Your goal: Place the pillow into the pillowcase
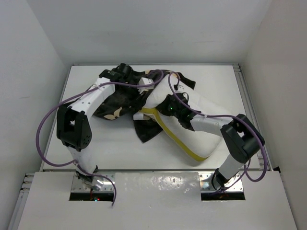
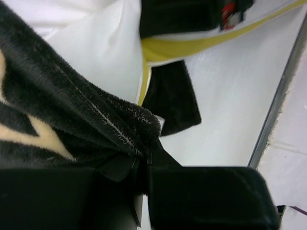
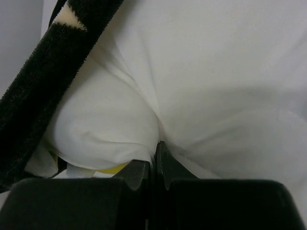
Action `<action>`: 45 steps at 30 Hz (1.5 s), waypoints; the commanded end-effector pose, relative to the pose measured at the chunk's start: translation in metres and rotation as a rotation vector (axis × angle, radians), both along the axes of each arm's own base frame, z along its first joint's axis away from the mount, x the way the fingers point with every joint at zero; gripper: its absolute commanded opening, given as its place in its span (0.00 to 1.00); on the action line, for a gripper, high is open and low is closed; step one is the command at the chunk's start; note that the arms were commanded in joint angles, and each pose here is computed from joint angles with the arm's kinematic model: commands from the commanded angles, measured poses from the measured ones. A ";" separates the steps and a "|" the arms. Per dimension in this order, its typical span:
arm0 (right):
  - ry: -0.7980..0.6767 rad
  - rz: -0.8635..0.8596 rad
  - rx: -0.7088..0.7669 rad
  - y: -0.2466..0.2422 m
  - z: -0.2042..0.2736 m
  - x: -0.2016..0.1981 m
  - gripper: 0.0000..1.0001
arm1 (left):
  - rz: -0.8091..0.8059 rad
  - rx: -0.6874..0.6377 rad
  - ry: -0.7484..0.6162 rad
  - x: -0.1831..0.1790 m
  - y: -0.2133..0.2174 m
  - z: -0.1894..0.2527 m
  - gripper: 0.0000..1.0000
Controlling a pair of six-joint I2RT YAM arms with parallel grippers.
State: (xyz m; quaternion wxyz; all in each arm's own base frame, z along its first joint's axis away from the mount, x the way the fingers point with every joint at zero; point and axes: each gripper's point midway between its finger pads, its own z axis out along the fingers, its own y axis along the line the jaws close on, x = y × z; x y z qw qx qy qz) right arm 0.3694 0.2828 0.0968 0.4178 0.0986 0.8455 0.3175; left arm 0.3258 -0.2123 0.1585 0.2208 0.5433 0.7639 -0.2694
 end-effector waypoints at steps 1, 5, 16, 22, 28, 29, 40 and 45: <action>-0.175 -0.085 0.164 0.017 0.059 0.029 0.00 | -0.098 -0.147 0.079 -0.028 -0.038 0.016 0.00; -0.172 -0.067 0.201 0.024 0.057 0.028 0.00 | -0.131 -0.144 0.116 -0.040 -0.047 0.007 0.00; -0.231 0.374 -0.188 -0.020 0.074 -0.003 0.99 | -0.053 -0.043 0.049 -0.013 -0.013 0.014 0.66; -0.201 0.308 -0.291 -0.080 0.071 0.007 0.00 | 0.036 -0.108 -0.075 0.047 -0.042 0.050 0.39; -0.210 0.085 -0.389 -0.133 0.077 0.069 0.92 | 0.317 -0.073 -0.231 0.131 -0.069 0.035 0.53; -0.200 0.059 -0.399 -0.140 0.075 0.078 0.99 | 0.380 -0.087 -0.208 0.139 -0.071 0.031 0.66; 0.030 0.341 -0.377 -0.138 -0.026 0.127 0.99 | 0.513 -0.035 -0.238 0.192 -0.104 -0.033 0.62; 0.052 0.541 -0.247 -0.100 -0.051 0.104 0.97 | 0.494 -0.028 -0.213 0.188 -0.101 -0.037 0.02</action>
